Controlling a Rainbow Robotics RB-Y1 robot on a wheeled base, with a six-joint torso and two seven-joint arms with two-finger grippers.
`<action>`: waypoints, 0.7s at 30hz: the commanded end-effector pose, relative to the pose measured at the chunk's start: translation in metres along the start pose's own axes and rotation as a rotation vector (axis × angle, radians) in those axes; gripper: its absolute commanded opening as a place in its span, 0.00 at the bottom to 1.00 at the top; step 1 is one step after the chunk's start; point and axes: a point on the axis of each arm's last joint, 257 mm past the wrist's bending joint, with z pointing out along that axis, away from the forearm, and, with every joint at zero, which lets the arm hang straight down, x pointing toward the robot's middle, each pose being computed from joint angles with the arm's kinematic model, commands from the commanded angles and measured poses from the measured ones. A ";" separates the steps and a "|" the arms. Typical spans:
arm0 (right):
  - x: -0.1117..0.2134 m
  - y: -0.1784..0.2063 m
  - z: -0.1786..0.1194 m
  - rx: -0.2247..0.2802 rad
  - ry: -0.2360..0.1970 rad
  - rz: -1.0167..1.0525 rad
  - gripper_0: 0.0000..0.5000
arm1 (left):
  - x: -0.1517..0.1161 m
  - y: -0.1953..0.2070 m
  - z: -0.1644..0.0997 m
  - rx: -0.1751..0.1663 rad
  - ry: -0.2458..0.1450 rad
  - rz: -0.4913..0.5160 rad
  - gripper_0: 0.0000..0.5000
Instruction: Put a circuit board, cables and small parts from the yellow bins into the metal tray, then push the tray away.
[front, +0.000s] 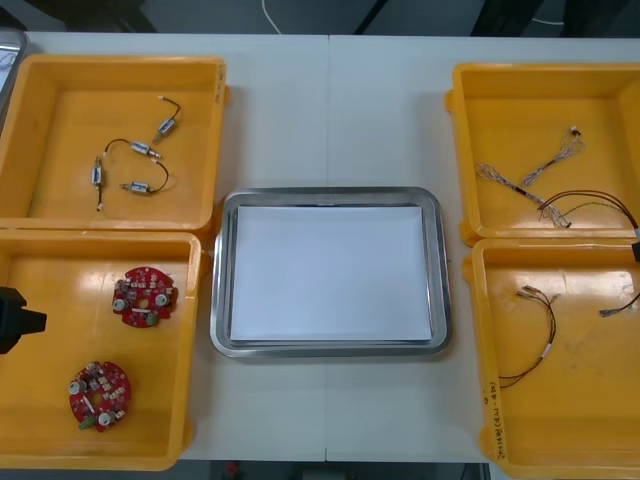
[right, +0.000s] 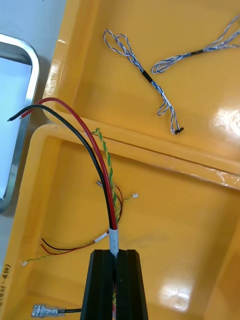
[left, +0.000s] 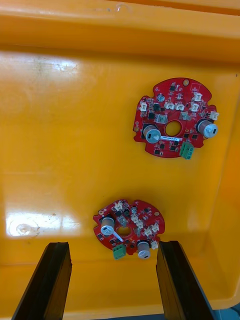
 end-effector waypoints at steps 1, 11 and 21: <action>-0.013 -0.007 -0.012 0.063 -0.010 -0.178 0.00 | 0.019 -0.005 0.009 0.015 0.000 -0.020 1.00; -0.001 0.007 -0.002 0.043 0.063 -0.306 0.00 | 0.041 -0.004 0.028 0.031 0.009 -0.044 1.00; 0.003 0.020 0.001 0.011 0.100 -0.378 0.00 | 0.060 0.000 0.050 0.049 0.024 -0.067 1.00</action>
